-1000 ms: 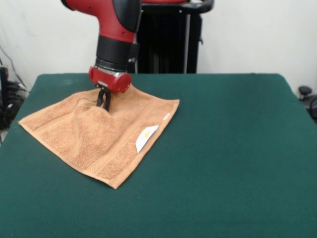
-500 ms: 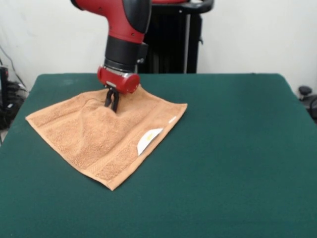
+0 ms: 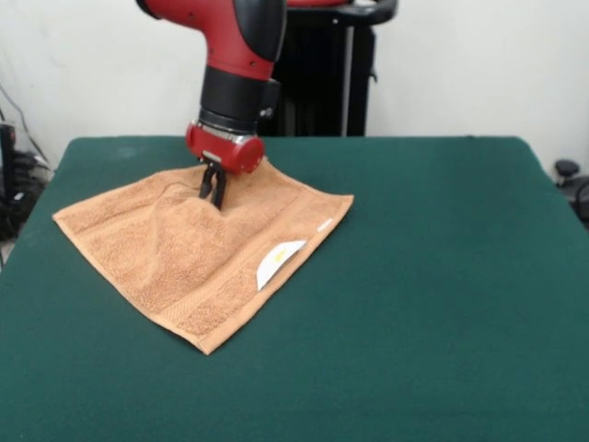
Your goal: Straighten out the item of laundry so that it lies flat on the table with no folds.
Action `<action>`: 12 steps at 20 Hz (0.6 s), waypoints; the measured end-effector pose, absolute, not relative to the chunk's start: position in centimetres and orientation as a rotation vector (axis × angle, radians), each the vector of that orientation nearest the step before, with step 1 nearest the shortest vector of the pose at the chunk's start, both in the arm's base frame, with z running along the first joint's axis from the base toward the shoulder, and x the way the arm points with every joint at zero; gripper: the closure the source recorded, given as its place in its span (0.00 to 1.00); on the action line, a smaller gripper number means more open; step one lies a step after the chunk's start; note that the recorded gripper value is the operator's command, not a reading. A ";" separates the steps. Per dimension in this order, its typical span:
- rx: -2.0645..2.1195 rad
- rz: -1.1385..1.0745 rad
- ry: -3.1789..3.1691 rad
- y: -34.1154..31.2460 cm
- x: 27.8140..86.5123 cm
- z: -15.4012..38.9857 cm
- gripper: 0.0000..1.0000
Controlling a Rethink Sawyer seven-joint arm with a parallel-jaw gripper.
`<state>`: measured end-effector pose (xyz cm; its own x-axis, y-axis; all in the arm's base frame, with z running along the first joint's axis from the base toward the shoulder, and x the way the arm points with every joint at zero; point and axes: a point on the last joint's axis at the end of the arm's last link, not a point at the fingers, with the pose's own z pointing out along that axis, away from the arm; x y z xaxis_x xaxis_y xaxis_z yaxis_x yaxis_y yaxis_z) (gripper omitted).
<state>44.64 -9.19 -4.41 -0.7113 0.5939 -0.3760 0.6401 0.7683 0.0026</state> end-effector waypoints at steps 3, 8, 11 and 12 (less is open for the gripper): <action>0.948 -0.175 2.604 -9.2 44.6 -4.4 1.00; 0.934 -0.164 2.601 -9.3 44.4 -4.4 1.00; 0.924 -0.151 2.604 -9.5 44.3 -4.4 1.00; 0.922 -0.149 2.605 -9.6 44.3 -4.4 1.00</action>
<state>44.26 -9.56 -4.40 -0.7163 0.5859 -0.3791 0.6253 0.7800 0.0240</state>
